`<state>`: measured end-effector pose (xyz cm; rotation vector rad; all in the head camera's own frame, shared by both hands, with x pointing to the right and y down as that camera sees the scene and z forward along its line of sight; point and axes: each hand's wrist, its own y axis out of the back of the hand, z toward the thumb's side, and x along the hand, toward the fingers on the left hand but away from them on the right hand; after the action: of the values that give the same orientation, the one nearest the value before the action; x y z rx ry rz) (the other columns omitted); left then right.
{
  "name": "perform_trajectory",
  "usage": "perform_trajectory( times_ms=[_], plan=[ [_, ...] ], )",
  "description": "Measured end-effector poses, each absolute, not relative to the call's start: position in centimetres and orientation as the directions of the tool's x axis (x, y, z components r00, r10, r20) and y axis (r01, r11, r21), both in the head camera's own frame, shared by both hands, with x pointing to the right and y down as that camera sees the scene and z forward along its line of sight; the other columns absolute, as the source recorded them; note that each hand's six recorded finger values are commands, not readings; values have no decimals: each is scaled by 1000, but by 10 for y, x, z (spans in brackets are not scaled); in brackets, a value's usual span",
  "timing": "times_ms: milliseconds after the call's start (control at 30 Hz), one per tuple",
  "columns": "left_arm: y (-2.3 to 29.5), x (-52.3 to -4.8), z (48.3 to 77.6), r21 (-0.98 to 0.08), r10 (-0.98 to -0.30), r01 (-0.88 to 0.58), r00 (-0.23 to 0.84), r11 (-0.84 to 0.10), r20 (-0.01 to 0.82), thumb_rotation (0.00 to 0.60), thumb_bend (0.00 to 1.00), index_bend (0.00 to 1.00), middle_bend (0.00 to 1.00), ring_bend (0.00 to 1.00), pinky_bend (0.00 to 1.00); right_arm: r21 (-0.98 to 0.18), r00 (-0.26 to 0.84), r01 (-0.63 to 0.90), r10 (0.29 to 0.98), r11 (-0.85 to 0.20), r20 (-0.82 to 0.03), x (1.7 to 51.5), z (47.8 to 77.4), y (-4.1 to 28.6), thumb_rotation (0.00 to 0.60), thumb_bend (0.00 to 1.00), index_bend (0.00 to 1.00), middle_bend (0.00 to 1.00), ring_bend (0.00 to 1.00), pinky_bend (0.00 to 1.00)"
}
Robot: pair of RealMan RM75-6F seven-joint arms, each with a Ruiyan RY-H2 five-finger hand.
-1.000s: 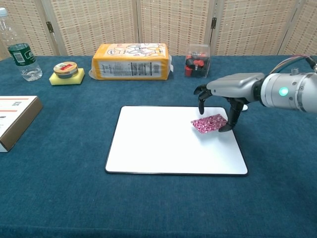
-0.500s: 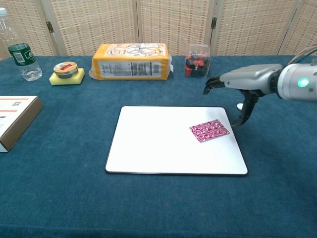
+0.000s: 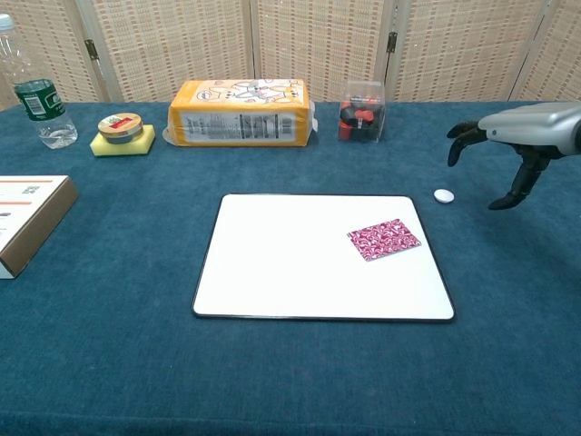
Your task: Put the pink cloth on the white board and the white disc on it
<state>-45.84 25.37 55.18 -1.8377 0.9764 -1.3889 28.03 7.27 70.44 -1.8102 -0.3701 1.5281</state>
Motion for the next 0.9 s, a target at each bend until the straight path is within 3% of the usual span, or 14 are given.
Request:
perform_trajectory(
  times_ms=[467, 900],
  plan=[
    [253, -460, 553, -826, -846, -188, 169, -531, 506, 600, 293, 0, 39, 99, 218, -682, 266, -256, 628, -686, -731, 258, 738, 58, 600, 134, 335, 51, 0, 0],
    [251, -462, 556, -822, -841, -184, 162, -539, 515, 600, 293, 0, 39, 100, 218, -684, 241, -261, 640, -682, -730, 263, 749, 47, 600, 146, 354, 61, 0, 0]
  ],
)
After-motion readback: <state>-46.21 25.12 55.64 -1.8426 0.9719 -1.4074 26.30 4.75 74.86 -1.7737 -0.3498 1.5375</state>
